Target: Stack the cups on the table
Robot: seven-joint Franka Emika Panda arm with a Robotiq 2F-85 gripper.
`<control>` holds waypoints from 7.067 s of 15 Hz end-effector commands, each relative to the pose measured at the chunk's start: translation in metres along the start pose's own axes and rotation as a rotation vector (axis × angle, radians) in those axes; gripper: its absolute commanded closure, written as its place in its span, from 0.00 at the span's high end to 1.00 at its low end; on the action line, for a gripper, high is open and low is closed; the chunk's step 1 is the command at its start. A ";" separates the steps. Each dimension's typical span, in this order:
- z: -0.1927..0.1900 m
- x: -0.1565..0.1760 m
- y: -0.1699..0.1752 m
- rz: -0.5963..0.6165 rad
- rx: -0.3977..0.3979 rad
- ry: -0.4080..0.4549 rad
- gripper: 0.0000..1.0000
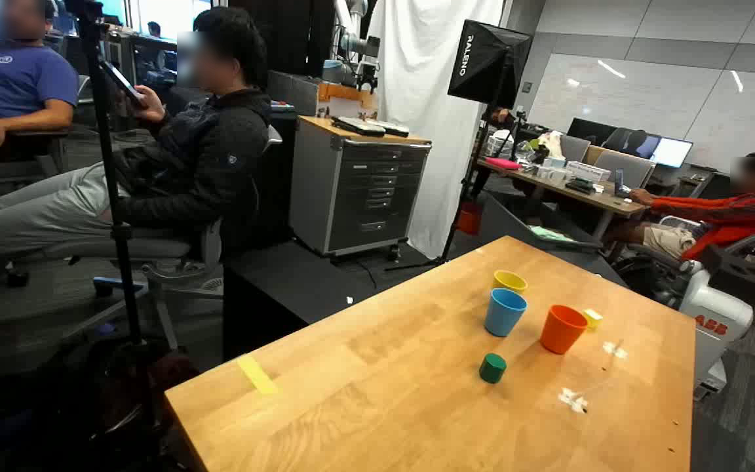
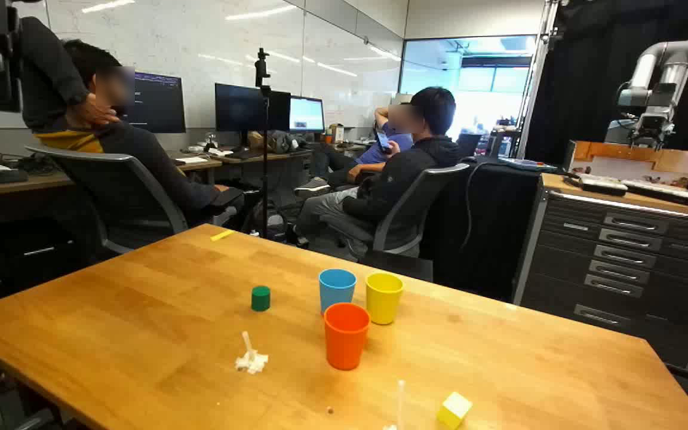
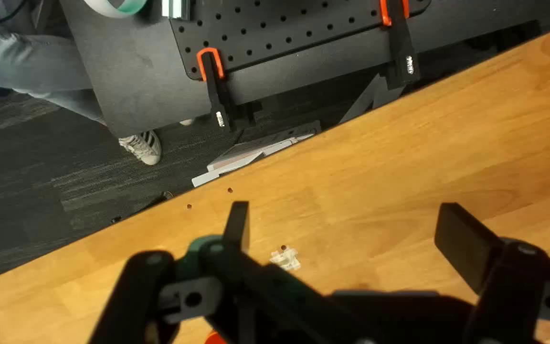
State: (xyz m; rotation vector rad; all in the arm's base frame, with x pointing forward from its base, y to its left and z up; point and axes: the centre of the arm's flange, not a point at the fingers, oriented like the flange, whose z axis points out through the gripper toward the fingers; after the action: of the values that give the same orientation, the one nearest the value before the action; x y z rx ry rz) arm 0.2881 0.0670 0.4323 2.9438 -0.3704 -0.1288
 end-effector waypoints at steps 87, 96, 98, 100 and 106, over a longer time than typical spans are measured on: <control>0.235 0.311 0.218 0.457 0.221 0.223 1.00; 0.287 0.335 0.182 0.298 0.205 0.228 1.00; 0.296 0.341 0.177 0.279 0.202 0.231 1.00; 0.303 0.346 0.175 0.270 0.204 0.224 1.00; 0.323 0.357 0.171 0.264 0.201 0.205 1.00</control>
State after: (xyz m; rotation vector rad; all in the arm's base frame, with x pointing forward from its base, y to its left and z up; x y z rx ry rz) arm 0.5433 -0.2312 0.1325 3.0162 -0.8020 0.2369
